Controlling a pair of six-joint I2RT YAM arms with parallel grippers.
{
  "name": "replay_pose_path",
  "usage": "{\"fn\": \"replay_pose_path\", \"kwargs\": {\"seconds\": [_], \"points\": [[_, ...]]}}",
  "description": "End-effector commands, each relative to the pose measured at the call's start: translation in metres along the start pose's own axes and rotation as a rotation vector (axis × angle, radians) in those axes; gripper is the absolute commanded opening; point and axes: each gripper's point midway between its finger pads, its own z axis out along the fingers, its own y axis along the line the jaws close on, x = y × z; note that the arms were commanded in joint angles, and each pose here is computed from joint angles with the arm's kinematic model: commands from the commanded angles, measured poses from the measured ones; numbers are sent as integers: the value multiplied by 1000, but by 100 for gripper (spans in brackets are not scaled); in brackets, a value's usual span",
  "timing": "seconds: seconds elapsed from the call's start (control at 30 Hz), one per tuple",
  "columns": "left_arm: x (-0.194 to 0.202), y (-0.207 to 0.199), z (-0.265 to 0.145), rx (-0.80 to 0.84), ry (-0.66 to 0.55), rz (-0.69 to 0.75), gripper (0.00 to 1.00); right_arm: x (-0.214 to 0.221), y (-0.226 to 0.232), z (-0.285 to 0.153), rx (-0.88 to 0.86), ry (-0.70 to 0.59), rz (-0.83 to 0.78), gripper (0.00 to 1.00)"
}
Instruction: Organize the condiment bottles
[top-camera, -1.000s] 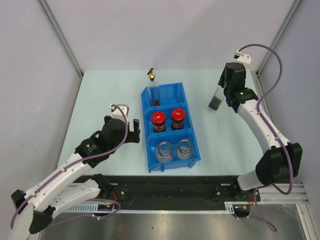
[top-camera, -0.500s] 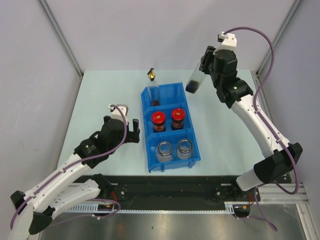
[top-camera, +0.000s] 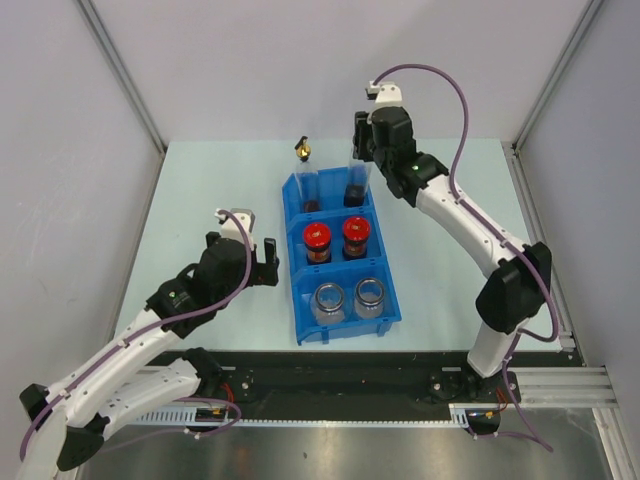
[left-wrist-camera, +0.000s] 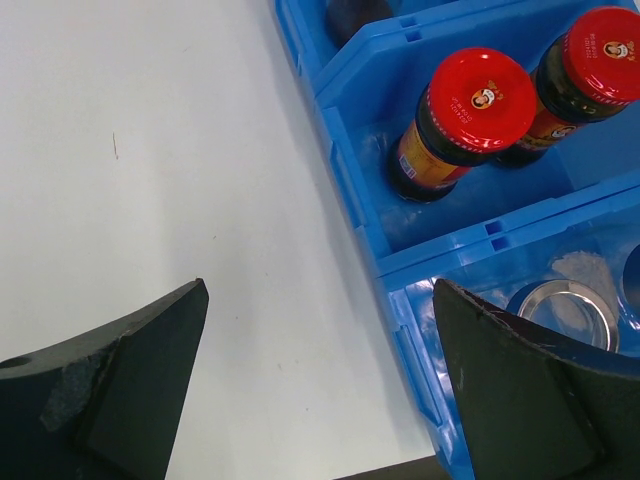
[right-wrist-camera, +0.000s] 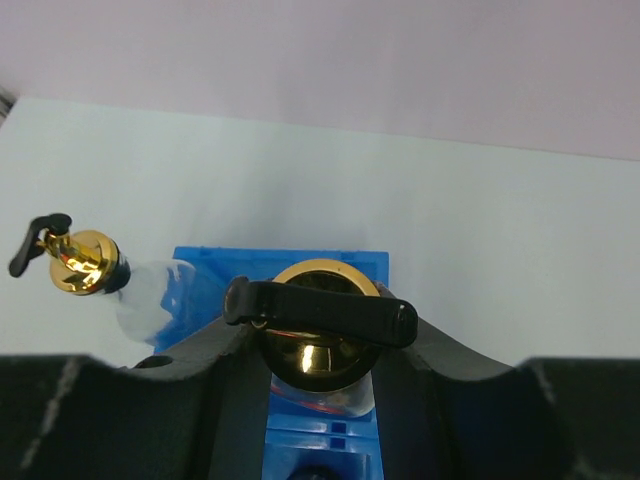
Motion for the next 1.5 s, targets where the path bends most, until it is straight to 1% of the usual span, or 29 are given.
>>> {"fn": "replay_pose_path", "kwargs": {"seconds": [0.0, 0.17, 0.53, 0.8, 0.83, 0.93, 0.97, 1.03, 1.07, 1.13, 1.17, 1.23, 1.27, 1.33, 1.47], "points": [[-7, 0, -1, 6, -32, -41, 100, -77, 20, -7, -74, -227, 23, 0], [-7, -1, -1, 5, -30, -39, 100, -64, 29, 8, -103, -202, 7, 0], [-6, 0, 0, -2, -26, -37, 100, -19, 41, 46, -113, -135, -39, 0], [-5, 1, 1, -7, -21, -30, 100, 3, 44, 59, -101, -93, -53, 0], [-5, 1, 1, -7, -21, -32, 100, 5, 45, 60, -102, -90, -54, 1], [-5, 2, 1, -11, -22, -33, 100, 10, 48, 60, -110, -83, -62, 15], [-5, 2, 1, -11, -24, -33, 100, 11, 48, 61, -110, -80, -63, 25], [-5, 2, 1, -11, -22, -33, 100, 13, 50, 60, -106, -77, -71, 33], [-4, 2, 2, -12, -21, -32, 100, 14, 51, 60, -105, -76, -76, 41], [-5, 2, 2, -11, -22, -33, 100, 13, 51, 58, -94, -77, -82, 49], [-6, 1, 1, -11, -24, -33, 100, 14, 50, 58, -89, -75, -85, 57], [-5, 1, 1, -10, -22, -33, 100, 15, 49, 58, -79, -73, -91, 62], [-5, 1, 1, -9, -23, -33, 100, 15, 49, 58, -77, -72, -92, 68], [-5, 1, 2, -10, -22, -33, 100, 15, 48, 58, -71, -73, -100, 68], [-5, 2, 1, -11, -22, -33, 100, 13, 47, 55, -56, -79, -110, 80]]}}
